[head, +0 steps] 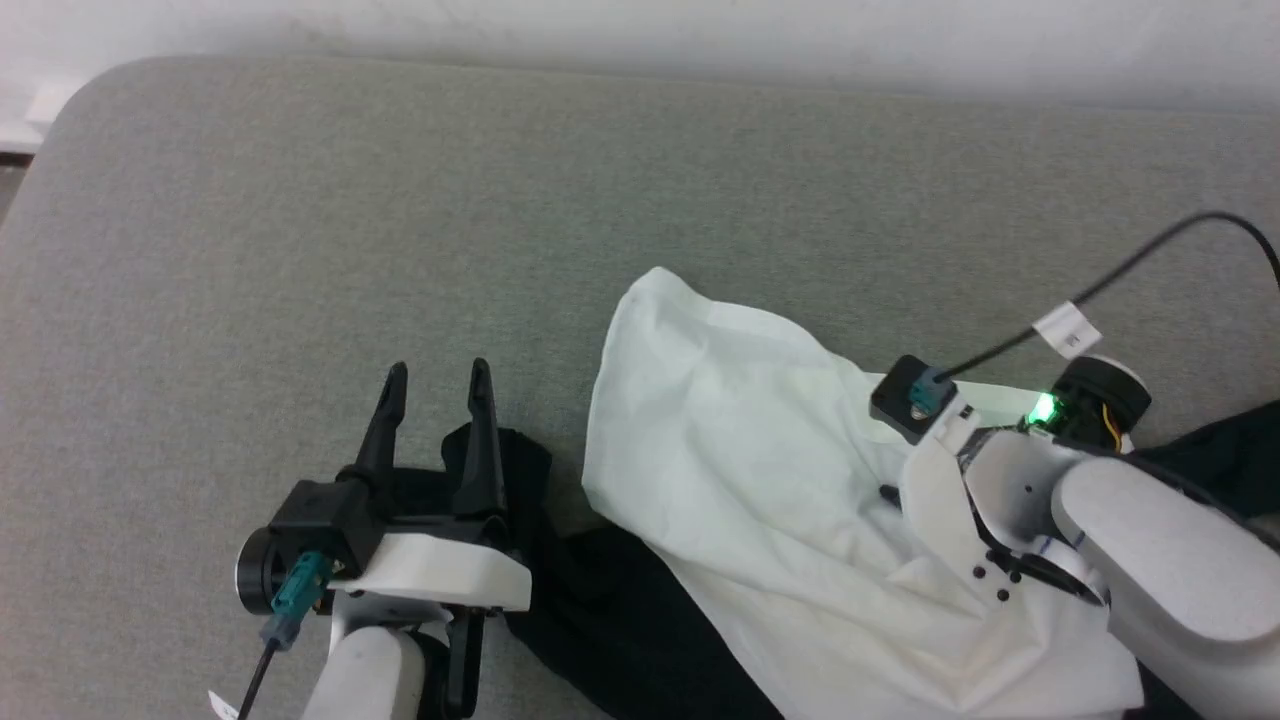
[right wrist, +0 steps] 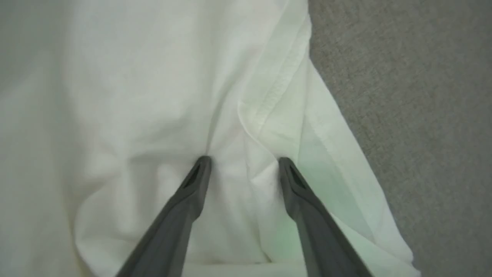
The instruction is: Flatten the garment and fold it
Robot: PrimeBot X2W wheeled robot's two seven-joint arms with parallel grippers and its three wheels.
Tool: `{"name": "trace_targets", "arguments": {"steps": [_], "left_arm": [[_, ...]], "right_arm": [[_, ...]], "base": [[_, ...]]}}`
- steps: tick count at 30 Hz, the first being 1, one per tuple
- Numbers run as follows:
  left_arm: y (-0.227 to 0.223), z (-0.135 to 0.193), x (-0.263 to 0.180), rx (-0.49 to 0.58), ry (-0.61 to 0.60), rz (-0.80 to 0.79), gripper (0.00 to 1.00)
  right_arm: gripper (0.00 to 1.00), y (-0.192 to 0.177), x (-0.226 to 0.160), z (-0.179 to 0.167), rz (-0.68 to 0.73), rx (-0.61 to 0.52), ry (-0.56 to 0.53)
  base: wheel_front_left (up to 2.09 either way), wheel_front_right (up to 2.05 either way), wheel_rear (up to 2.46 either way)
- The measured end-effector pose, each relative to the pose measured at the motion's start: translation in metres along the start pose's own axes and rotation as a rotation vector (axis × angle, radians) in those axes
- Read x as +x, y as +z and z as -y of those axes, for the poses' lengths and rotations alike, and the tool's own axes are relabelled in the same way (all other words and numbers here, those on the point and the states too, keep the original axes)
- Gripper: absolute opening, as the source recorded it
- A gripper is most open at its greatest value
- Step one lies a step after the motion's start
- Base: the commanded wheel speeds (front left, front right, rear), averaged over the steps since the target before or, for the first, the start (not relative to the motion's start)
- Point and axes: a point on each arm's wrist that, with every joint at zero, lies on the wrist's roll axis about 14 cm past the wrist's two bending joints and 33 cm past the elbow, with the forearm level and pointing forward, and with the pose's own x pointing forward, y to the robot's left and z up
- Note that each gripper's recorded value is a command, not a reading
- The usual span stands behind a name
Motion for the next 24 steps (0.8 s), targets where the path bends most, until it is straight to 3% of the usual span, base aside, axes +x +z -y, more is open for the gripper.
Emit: {"name": "trace_targets", "arguments": {"steps": [1,2,3,9,24], "left_arm": [[0.0,-0.001,0.0,0.0,0.005,-0.001,1.0],[-0.001,-0.003,0.0,-0.002,0.01,-0.003,1.0],[-0.002,-0.004,0.0,-0.001,0.015,-0.007,1.0],[-0.004,-0.009,0.001,0.003,0.035,-0.015,1.0],[-0.011,-0.015,0.013,0.001,0.064,-0.031,1.0]], "right_arm": [[0.44,0.0,0.002,0.001,-0.033,-0.028,0.008],[0.11,0.0,0.003,0.0,-0.06,-0.06,0.013],[0.0,0.001,0.005,0.0,-0.078,-0.095,0.018],[0.0,0.018,0.013,0.018,-0.06,-0.19,-0.006],[0.0,0.16,-0.016,0.191,0.386,-0.042,-0.452]], "base": [[0.0,0.0,0.0],[0.0,0.0,0.0],[0.0,0.0,0.0],[0.0,0.0,0.0],[0.0,0.0,0.0]]}}
